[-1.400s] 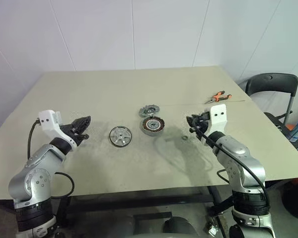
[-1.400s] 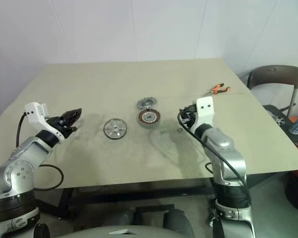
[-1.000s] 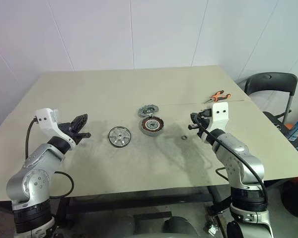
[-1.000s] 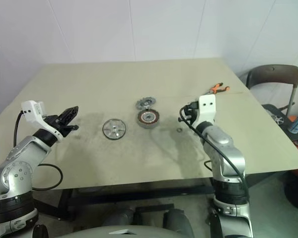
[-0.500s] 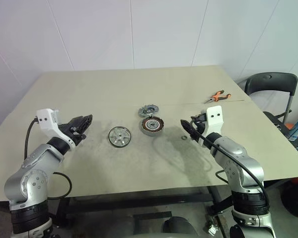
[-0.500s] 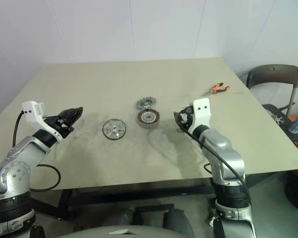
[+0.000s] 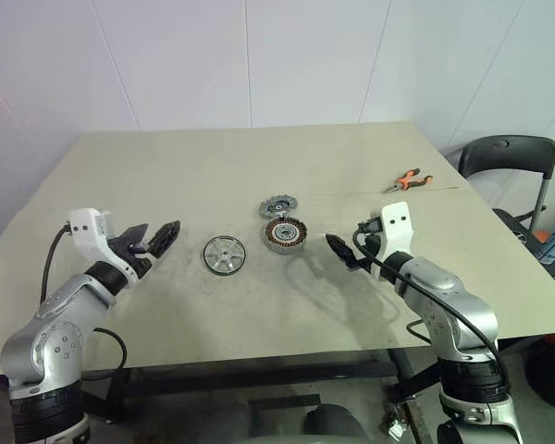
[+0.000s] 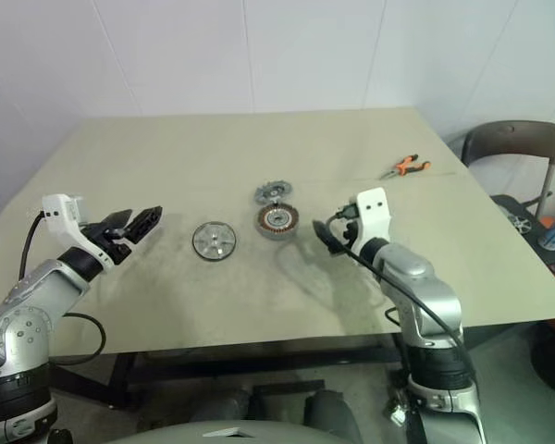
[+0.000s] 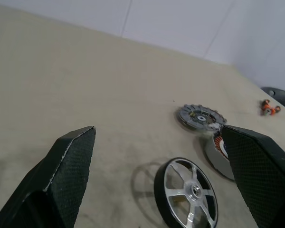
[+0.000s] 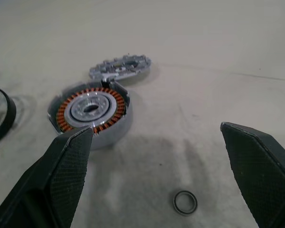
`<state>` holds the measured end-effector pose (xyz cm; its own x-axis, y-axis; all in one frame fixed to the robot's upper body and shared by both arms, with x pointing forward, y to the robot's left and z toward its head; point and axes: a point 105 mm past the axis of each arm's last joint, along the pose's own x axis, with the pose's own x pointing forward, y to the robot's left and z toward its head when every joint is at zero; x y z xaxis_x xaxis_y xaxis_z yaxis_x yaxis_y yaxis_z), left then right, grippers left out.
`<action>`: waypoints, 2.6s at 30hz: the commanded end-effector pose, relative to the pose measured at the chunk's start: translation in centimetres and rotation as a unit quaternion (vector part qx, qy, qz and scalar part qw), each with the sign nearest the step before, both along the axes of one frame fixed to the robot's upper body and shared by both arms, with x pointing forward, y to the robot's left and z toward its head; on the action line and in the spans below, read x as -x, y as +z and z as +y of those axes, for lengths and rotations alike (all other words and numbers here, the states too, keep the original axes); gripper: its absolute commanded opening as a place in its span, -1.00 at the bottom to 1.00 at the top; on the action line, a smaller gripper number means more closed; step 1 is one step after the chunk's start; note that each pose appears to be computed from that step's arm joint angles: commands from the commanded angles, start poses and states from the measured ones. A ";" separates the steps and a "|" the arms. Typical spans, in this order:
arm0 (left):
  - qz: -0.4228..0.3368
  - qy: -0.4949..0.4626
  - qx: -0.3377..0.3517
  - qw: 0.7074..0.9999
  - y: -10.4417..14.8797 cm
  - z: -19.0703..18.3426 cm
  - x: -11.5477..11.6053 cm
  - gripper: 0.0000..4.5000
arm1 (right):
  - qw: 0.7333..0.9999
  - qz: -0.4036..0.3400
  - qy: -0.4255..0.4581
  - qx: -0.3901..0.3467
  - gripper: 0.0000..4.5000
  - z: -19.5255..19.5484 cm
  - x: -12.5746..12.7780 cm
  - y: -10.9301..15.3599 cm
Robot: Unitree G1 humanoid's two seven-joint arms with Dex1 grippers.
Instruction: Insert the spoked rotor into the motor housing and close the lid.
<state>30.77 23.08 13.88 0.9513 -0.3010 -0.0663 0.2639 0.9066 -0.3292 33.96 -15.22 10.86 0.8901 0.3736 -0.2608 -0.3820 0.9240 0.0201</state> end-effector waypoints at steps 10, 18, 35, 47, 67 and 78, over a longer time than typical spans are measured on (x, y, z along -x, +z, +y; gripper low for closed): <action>-0.024 0.007 -0.017 1.000 0.6 -0.5 -0.9 0.98 | 0.942 -0.100 0.306 0.090 0.99 8.4 -3.2 7.6; -0.031 0.028 -0.006 0.999 0.3 -0.8 -0.1 0.98 | 0.859 -0.043 0.471 0.197 0.99 10.6 -3.9 5.2; -0.032 0.104 0.012 0.994 -1.2 -0.3 2.3 0.98 | 0.804 0.012 0.501 0.321 0.99 9.2 -6.4 1.6; -0.026 0.109 0.010 0.994 -1.4 -0.4 2.8 0.98 | 0.792 -0.008 0.508 0.340 0.99 10.4 -5.9 -0.7; -0.025 0.109 0.018 0.994 -1.8 -0.8 2.2 1.00 | 0.788 -0.009 0.500 0.359 -0.08 9.6 -5.9 -1.7; -0.026 0.117 0.019 0.993 -1.8 -0.5 2.0 1.00 | 0.775 -0.013 0.501 0.385 -0.88 9.7 -5.9 -2.3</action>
<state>28.53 22.52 10.89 0.9951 -0.0802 -0.0584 0.0530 0.9275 -0.3700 39.64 -5.53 8.17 0.2454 0.6288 -0.7378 -0.9179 -0.0941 -0.3855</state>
